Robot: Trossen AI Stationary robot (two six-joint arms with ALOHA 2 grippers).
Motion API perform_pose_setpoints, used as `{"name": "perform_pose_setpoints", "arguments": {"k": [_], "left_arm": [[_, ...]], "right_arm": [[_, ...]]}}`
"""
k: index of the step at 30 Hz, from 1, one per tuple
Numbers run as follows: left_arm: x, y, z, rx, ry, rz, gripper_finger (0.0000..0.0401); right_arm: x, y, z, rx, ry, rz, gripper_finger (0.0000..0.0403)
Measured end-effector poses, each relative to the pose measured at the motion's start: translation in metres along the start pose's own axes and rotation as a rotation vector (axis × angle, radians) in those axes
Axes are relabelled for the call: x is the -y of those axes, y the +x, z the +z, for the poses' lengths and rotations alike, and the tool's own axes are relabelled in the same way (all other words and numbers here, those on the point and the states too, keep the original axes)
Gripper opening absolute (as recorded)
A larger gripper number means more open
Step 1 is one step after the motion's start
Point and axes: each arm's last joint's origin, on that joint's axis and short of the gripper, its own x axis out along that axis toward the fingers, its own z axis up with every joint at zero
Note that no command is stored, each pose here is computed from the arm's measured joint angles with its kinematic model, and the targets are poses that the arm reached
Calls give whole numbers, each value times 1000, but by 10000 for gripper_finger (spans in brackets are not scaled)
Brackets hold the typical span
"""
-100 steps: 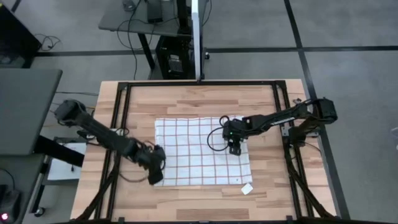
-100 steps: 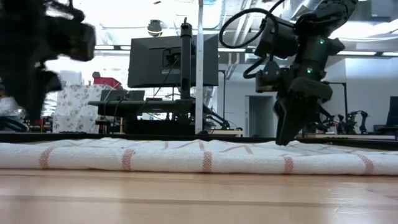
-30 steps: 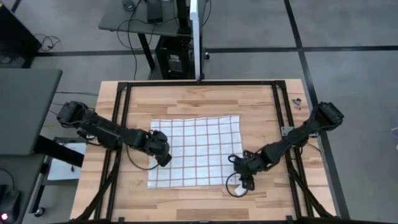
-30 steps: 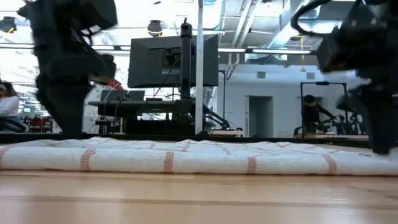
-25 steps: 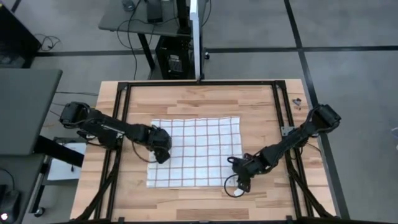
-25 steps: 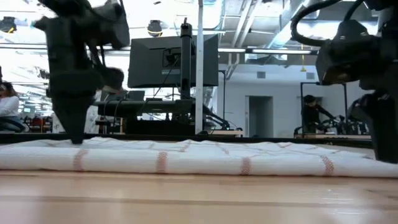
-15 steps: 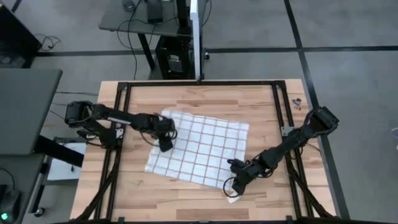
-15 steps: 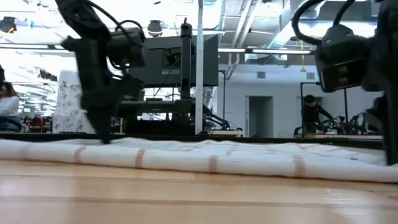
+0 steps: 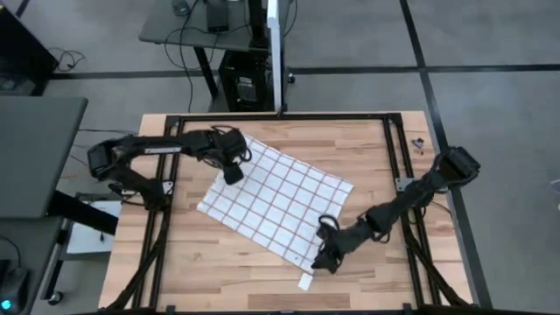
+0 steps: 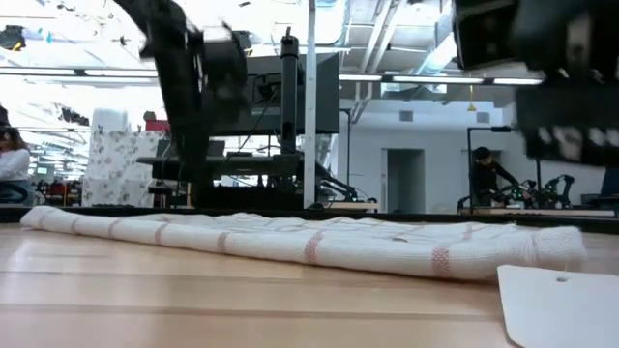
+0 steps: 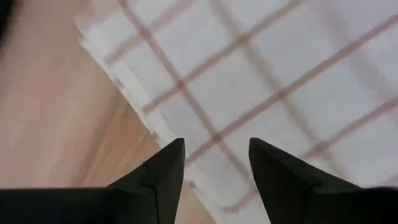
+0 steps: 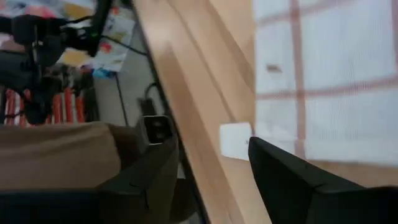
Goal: Roll towel
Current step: Fold the white towel
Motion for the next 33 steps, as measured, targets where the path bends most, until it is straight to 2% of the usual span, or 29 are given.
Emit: {"name": "perform_pose_setpoints", "arguments": {"k": [3, 6, 10, 13, 18, 23, 27, 33], "left_arm": [[9, -32, -1, 41, -143, -89, 164], [27, -41, -15, 7, -236, -150, 164], [60, -25, -47, -76, -315, -182, 164], [86, -2, -78, -127, -397, -193, 164], [111, 24, -110, -109, -590, -236, 164], [108, 39, -123, -87, -661, -145, 164], [102, 42, -121, -62, -645, -111, 164], [85, 47, -119, -81, -562, -15, 164]], "right_arm": [[8, -26, 25, 33, -70, -92, 191], [31, -55, 50, 44, -124, -289, 191], [74, -84, 78, -16, -167, -566, 191], [102, -93, 92, -87, -161, -702, 191], [129, -87, 109, -150, -242, -757, 191], [152, -74, 111, -238, -247, -804, 191], [153, -67, 106, -281, -252, -824, 191], [133, -57, 84, -288, -190, -818, 191]]}}
